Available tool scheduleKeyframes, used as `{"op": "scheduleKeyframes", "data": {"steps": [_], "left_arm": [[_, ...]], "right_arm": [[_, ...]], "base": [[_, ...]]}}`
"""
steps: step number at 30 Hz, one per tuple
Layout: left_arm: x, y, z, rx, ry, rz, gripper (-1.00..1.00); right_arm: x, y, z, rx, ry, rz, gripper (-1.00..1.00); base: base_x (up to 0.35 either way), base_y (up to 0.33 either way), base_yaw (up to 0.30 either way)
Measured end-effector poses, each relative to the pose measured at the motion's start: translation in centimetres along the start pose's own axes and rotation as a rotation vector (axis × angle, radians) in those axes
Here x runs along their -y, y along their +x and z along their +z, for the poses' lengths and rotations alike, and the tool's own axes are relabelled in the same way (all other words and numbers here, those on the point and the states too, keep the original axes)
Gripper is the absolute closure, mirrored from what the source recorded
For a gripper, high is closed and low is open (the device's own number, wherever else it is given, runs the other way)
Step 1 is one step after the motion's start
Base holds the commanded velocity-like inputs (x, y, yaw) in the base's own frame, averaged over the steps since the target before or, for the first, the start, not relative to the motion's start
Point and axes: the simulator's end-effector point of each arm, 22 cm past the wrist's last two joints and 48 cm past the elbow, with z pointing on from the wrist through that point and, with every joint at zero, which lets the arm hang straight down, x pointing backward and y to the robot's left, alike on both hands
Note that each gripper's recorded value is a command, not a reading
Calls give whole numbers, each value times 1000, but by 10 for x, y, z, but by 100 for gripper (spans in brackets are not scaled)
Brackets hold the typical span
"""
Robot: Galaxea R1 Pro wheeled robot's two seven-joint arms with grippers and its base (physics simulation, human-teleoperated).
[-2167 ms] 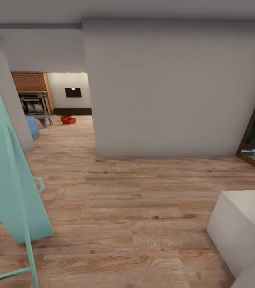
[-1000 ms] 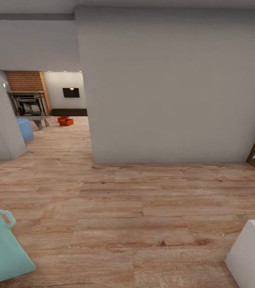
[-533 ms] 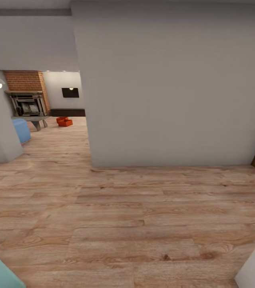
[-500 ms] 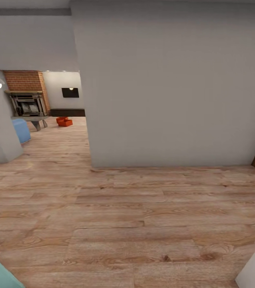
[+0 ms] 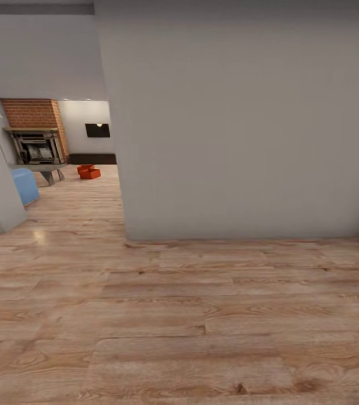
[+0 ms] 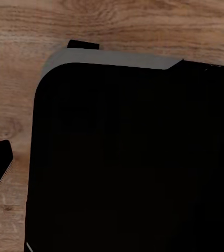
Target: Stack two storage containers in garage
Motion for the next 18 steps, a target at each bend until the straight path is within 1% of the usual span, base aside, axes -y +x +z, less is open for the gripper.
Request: {"op": "scheduleKeyframes", "data": {"steps": [18], "left_arm": [[0, 0, 0, 0, -1, -3, -100]], "right_arm": [[-1, 0, 0, -1, 1, 10, -100]], "base": [[322, 0, 0]]}}
